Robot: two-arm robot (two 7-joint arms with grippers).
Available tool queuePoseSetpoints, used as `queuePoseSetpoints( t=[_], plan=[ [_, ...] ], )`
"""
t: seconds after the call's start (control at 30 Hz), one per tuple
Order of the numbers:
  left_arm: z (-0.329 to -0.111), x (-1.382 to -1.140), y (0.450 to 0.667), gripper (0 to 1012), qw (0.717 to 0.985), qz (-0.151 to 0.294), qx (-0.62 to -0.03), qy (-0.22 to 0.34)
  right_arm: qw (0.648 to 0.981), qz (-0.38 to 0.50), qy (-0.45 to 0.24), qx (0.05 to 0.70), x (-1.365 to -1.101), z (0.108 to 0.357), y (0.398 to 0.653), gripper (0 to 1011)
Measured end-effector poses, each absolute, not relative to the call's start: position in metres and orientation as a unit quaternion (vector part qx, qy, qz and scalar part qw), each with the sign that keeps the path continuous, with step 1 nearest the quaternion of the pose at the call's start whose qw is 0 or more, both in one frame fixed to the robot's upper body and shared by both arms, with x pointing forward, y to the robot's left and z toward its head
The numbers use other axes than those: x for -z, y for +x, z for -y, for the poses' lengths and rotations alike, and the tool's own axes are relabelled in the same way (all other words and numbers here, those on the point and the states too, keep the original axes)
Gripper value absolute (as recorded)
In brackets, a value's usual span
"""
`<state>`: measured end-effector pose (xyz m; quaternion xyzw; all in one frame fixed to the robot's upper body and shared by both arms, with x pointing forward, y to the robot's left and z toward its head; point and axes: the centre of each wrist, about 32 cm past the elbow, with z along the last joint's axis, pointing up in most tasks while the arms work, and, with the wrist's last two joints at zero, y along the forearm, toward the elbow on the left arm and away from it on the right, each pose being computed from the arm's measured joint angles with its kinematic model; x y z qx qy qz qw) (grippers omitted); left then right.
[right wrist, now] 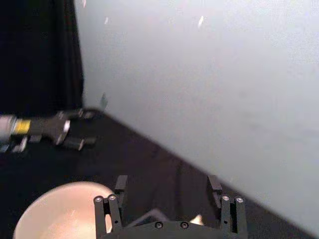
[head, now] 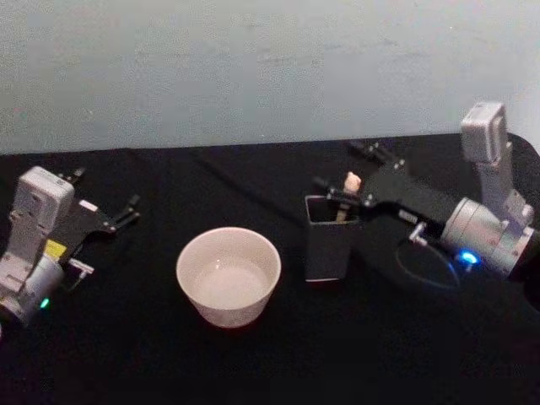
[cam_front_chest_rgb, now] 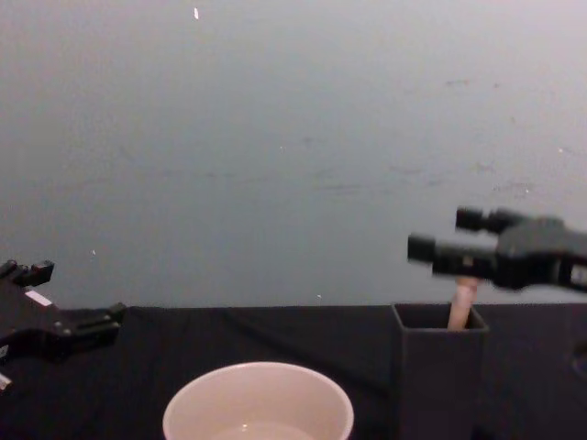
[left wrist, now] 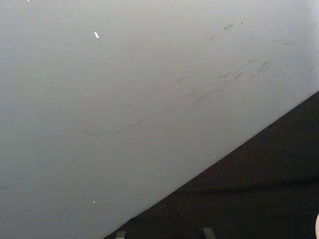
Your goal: Pick up the stirring spoon with one hand, stir inside the cup, then place it back in its original position.
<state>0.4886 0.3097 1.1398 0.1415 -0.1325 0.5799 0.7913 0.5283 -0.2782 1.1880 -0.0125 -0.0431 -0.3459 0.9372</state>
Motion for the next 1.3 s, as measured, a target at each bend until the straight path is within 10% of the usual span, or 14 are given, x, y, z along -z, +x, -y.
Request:
queuePoseSetpoints(
  t=[0.33, 0.63, 1.3],
  plan=[
    [-0.31, -1.14, 0.489, 1001, 0.791, 0.132, -0.58, 0.142, 0.886, 0.087, 0.064, 0.451, -1.203, 0.284, 0.53, 1002],
    [-0.31, -1.14, 0.489, 1001, 0.791, 0.132, -0.58, 0.142, 0.839, 0.035, 0.0, 0.544, -1.184, 0.288, 0.532, 1002],
    [-0.31, -1.14, 0.489, 1002, 0.791, 0.132, -0.58, 0.142, 0.843, -0.015, -0.084, 0.532, -1.148, 0.281, 0.53, 1002]
  ],
)
